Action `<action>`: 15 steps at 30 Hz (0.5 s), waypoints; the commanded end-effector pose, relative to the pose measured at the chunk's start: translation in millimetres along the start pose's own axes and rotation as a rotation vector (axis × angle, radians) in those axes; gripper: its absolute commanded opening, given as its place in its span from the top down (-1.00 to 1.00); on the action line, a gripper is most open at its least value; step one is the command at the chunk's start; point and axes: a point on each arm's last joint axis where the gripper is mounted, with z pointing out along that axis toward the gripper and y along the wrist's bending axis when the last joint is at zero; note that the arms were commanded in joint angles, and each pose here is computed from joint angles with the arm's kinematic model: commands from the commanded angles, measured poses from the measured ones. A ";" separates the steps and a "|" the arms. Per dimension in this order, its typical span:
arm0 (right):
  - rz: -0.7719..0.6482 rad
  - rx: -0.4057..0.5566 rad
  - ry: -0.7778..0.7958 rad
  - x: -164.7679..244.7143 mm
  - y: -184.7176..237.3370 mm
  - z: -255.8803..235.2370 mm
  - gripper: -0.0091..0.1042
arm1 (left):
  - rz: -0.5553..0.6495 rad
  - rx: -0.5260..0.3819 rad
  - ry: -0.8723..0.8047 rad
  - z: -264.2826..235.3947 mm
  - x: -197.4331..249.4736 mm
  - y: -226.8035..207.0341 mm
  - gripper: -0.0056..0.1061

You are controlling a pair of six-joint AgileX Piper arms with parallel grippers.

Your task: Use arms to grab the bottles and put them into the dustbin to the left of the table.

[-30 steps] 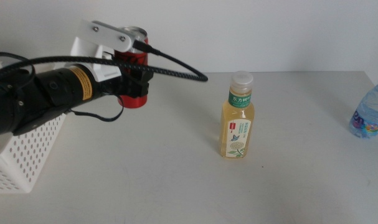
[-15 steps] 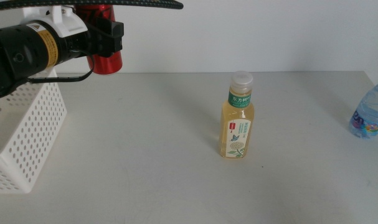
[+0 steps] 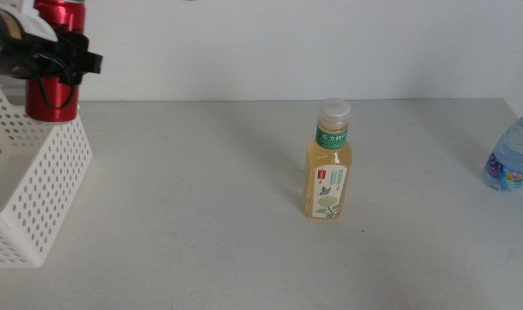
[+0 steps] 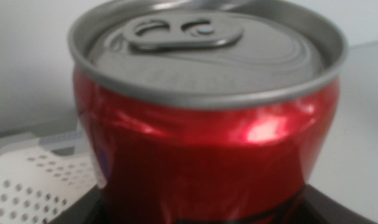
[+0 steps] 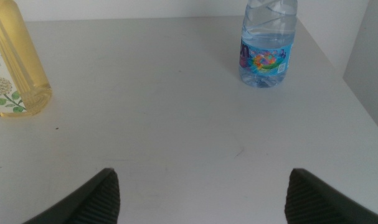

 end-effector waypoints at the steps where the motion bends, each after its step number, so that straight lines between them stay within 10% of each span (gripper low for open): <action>1: -0.020 0.007 -0.089 -8.3 -0.4 -2.4 -0.37 | 0.041 0.015 -0.103 -26.5 -33.6 19.5 0.53; 15: -0.020 0.007 -0.089 -8.3 -0.4 -2.4 -0.37 | -0.046 0.066 0.284 11.5 -30.5 116.0 0.63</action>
